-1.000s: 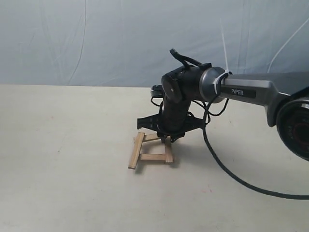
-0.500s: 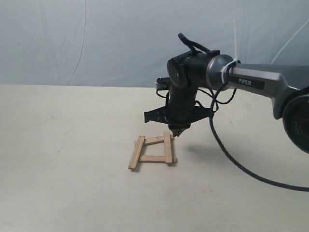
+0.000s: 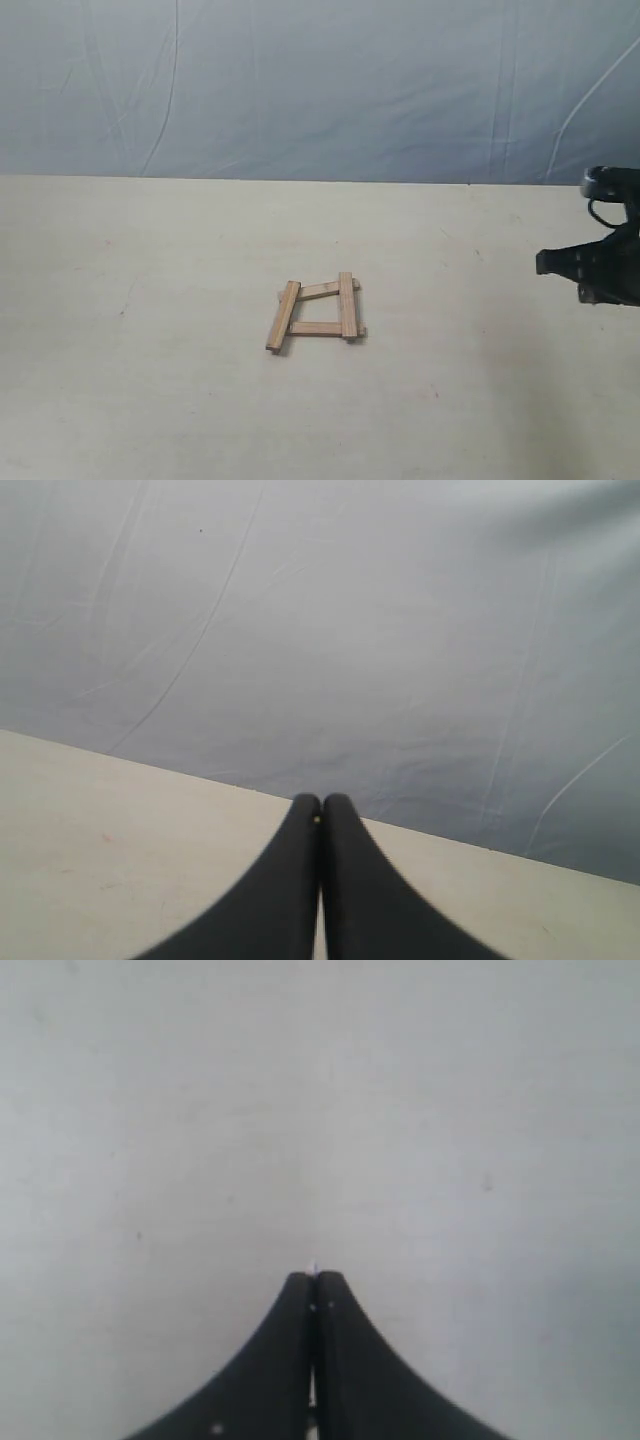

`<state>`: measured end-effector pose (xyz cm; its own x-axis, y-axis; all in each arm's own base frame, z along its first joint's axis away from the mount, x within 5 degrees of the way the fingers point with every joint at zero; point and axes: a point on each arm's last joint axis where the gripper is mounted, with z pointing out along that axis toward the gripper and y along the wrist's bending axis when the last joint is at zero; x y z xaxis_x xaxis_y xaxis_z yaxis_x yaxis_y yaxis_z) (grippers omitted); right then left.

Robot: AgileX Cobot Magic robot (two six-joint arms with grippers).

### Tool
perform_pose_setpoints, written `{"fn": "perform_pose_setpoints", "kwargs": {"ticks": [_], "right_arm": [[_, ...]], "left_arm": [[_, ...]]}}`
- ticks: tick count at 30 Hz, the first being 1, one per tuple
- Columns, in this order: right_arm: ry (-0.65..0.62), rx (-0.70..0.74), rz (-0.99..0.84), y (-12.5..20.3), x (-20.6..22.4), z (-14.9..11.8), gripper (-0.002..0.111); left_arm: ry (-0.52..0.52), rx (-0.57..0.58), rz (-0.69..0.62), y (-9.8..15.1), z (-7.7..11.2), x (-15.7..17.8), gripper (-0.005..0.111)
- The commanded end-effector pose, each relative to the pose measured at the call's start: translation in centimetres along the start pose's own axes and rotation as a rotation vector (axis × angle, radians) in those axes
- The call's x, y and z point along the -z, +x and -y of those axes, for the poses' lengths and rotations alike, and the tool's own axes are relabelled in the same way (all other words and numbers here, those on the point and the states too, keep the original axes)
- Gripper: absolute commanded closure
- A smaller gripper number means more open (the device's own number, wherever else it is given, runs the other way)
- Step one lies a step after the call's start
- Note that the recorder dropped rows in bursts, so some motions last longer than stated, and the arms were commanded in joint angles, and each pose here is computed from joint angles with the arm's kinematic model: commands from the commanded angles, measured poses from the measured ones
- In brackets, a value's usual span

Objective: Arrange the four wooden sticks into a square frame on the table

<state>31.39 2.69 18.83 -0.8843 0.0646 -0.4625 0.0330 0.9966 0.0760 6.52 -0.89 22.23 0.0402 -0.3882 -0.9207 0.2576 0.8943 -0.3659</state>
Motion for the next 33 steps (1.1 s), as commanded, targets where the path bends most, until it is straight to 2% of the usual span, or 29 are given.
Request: {"fn": "perform_pose_setpoints", "kwargs": {"ticks": [1, 3, 5, 8, 13, 19, 33], "right_arm": [[0.001, 0.085, 0.322, 2.9, 5.6, 0.8, 0.109], [-0.015, 0.102, 0.510, 5.8, 9.5, 1.1, 0.109], [-0.008, 0.134, 0.578, 8.3, 11.4, 1.4, 0.109], [-0.012, 0.133, 0.648, 12.0, 12.7, 1.8, 0.109], [-0.055, 0.094, 0.903, 17.4, 14.1, 2.4, 0.109], [-0.070, 0.082, 1.010, 19.0, 14.7, 2.6, 0.109], [-0.071, 0.082, 1.018, 19.0, 14.8, 2.6, 0.109]], "left_arm": [[0.000, 0.002, -0.003, 0.1, -0.1, 0.1, 0.107], [0.000, 0.002, -0.003, 0.1, -0.1, 0.1, 0.107], [0.000, 0.002, -0.003, 0.1, -0.1, 0.1, 0.107], [0.000, 0.002, -0.003, 0.1, -0.1, 0.1, 0.107], [0.000, 0.002, -0.003, 0.1, -0.1, 0.1, 0.107], [0.000, 0.002, -0.003, 0.1, -0.1, 0.1, 0.107], [0.000, 0.002, -0.003, 0.1, -0.1, 0.1, 0.107]]}}
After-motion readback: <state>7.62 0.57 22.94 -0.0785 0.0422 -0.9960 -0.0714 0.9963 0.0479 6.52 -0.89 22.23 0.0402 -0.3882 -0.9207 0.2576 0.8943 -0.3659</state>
